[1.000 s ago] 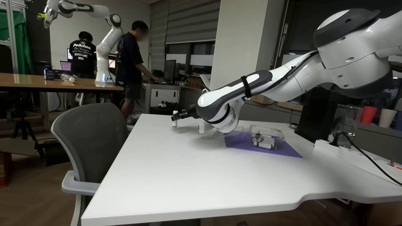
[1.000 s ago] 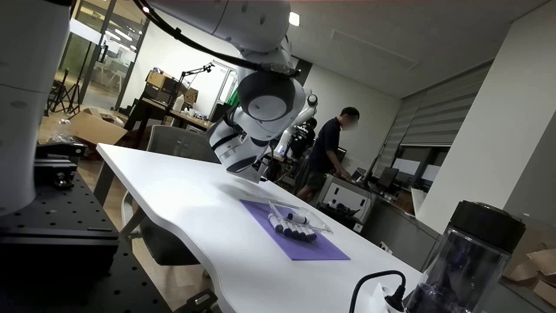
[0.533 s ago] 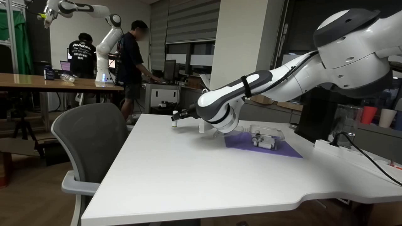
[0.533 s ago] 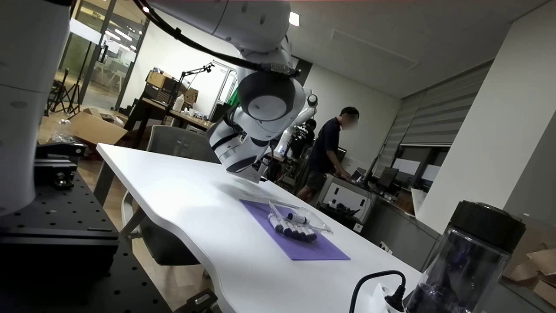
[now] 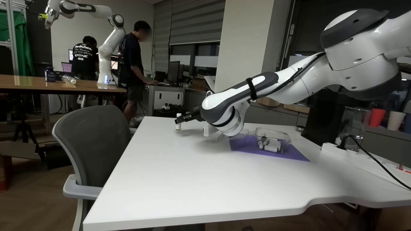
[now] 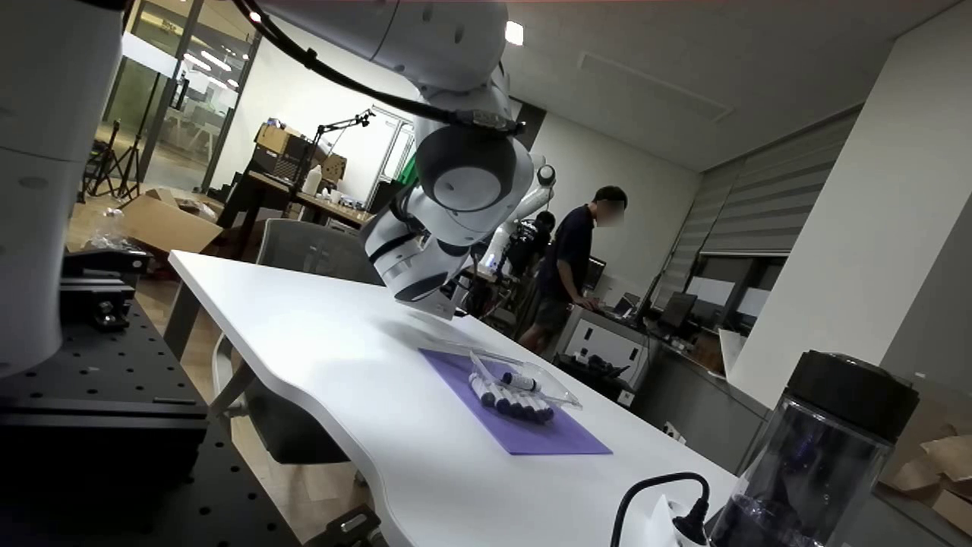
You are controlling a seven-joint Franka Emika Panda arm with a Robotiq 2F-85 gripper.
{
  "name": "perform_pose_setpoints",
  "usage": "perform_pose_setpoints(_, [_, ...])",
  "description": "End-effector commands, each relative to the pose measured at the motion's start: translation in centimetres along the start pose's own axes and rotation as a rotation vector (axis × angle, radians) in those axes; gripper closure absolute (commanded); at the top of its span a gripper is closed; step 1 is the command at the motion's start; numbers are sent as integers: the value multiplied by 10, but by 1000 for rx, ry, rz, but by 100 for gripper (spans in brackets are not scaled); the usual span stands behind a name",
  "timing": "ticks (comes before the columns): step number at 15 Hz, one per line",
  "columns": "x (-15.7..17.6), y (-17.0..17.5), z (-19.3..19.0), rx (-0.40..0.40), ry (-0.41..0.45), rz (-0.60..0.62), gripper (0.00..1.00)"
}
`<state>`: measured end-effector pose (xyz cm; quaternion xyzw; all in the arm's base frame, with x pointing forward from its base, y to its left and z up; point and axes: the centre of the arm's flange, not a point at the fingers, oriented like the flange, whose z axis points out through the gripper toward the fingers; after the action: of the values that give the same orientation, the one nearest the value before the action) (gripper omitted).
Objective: Remove one bottle from the clear box and close it
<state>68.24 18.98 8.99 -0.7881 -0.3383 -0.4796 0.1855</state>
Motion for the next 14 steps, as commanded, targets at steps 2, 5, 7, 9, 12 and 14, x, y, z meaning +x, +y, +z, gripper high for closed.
perform_pose_setpoints(2, [-1, -1, 3, 0, 15, -16, 93])
perform_pose_setpoints(5, [-4, -1, 4, 5, 10, -10, 93])
perform_pose_setpoints(7, [-5, -1, 5, 8, 8, -9, 93])
perform_pose_setpoints(9, [-7, 0, 6, 10, 5, -4, 93])
perform_pose_setpoints(12, [-10, 2, 6, 10, -1, -3, 93])
perform_pose_setpoints(14, [-14, 4, 7, 10, -8, -2, 93])
